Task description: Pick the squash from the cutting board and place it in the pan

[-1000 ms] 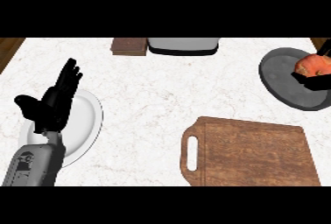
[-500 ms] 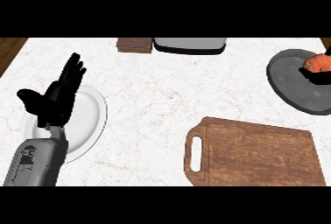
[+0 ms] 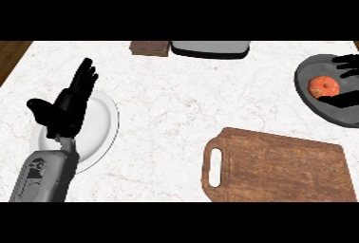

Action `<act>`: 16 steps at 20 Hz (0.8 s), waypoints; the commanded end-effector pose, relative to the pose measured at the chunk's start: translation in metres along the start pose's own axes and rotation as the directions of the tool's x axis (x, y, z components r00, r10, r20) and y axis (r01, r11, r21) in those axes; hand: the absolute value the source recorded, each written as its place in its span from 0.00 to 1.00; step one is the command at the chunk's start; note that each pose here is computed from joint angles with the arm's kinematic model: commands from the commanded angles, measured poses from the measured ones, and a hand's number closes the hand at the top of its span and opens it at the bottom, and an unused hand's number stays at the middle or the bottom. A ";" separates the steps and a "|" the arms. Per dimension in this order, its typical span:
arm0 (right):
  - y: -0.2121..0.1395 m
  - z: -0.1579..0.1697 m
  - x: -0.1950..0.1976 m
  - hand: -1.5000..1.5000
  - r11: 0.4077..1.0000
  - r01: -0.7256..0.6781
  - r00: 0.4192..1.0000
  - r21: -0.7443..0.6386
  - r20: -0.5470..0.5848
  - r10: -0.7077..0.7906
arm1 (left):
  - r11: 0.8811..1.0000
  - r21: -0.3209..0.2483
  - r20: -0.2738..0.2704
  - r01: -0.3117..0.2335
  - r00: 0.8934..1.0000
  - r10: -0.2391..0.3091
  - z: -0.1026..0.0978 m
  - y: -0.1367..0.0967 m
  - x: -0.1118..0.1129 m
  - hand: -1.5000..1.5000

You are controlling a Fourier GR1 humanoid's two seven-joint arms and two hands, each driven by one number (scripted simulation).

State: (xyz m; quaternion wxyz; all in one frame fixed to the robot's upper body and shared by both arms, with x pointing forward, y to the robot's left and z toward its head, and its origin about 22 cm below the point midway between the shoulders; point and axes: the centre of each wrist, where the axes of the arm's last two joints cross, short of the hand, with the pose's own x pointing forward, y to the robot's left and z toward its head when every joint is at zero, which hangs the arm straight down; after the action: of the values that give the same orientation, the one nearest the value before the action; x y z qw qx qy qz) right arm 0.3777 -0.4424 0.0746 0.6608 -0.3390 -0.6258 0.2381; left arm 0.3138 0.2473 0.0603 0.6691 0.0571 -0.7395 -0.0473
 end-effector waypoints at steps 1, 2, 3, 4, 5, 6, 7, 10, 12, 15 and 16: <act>0.017 0.005 -0.010 0.00 0.996 0.062 0.998 0.070 -0.002 -0.062 | 1.000 -0.006 0.016 -0.001 1.000 0.001 -0.002 0.010 0.004 0.50; -0.005 0.004 -0.010 0.00 0.996 0.059 0.998 0.070 0.003 -0.060 | 1.000 -0.012 0.004 0.006 1.000 -0.006 0.006 0.008 0.001 0.50; 0.007 0.004 -0.010 0.00 0.996 0.066 0.996 0.055 0.051 -0.069 | 1.000 0.013 0.000 0.007 1.000 -0.007 -0.003 -0.001 -0.007 0.50; -0.002 0.001 -0.006 0.00 0.995 0.098 0.992 0.021 0.074 -0.099 | 1.000 0.005 0.002 0.006 1.000 -0.006 -0.002 -0.001 -0.004 0.50; 0.005 -0.001 -0.003 0.00 0.990 0.137 0.988 -0.011 0.079 -0.136 | 1.000 0.002 -0.005 0.004 1.000 -0.004 -0.005 0.012 0.010 0.50; 0.009 0.005 -0.011 0.00 0.983 0.184 0.976 -0.027 0.123 -0.179 | 1.000 0.006 -0.004 0.008 1.000 -0.008 -0.005 0.014 0.002 0.50; -0.013 0.008 -0.017 0.00 0.976 0.212 0.968 -0.038 0.145 -0.205 | 1.000 0.015 -0.013 -0.005 1.000 0.005 0.000 0.007 0.002 0.50; -0.013 0.012 -0.022 0.00 0.934 0.331 0.938 -0.135 0.158 -0.309 | 1.000 0.011 -0.025 -0.008 1.000 0.008 0.007 0.002 -0.004 0.50; -0.025 0.022 -0.036 0.00 0.897 0.424 0.897 -0.123 0.198 -0.396 | 0.999 0.047 -0.038 0.006 0.999 -0.004 0.004 0.013 -0.002 0.50; -0.047 0.034 -0.049 0.00 0.868 0.496 0.856 -0.002 0.167 -0.489 | 0.998 0.066 -0.042 0.009 0.999 -0.006 -0.004 0.015 0.000 0.50; -0.051 0.044 -0.061 0.00 0.850 0.527 0.835 0.004 0.183 -0.519 | 0.998 0.052 -0.046 0.020 0.999 -0.017 0.007 0.014 -0.011 0.50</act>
State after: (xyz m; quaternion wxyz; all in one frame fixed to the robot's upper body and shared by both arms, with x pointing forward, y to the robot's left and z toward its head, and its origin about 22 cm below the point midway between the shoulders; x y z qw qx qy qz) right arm 0.3433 -0.4913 0.0723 0.6346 -0.2075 -0.7391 0.0890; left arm 0.3106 0.2587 0.0576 0.6782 0.0741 -0.7304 -0.0339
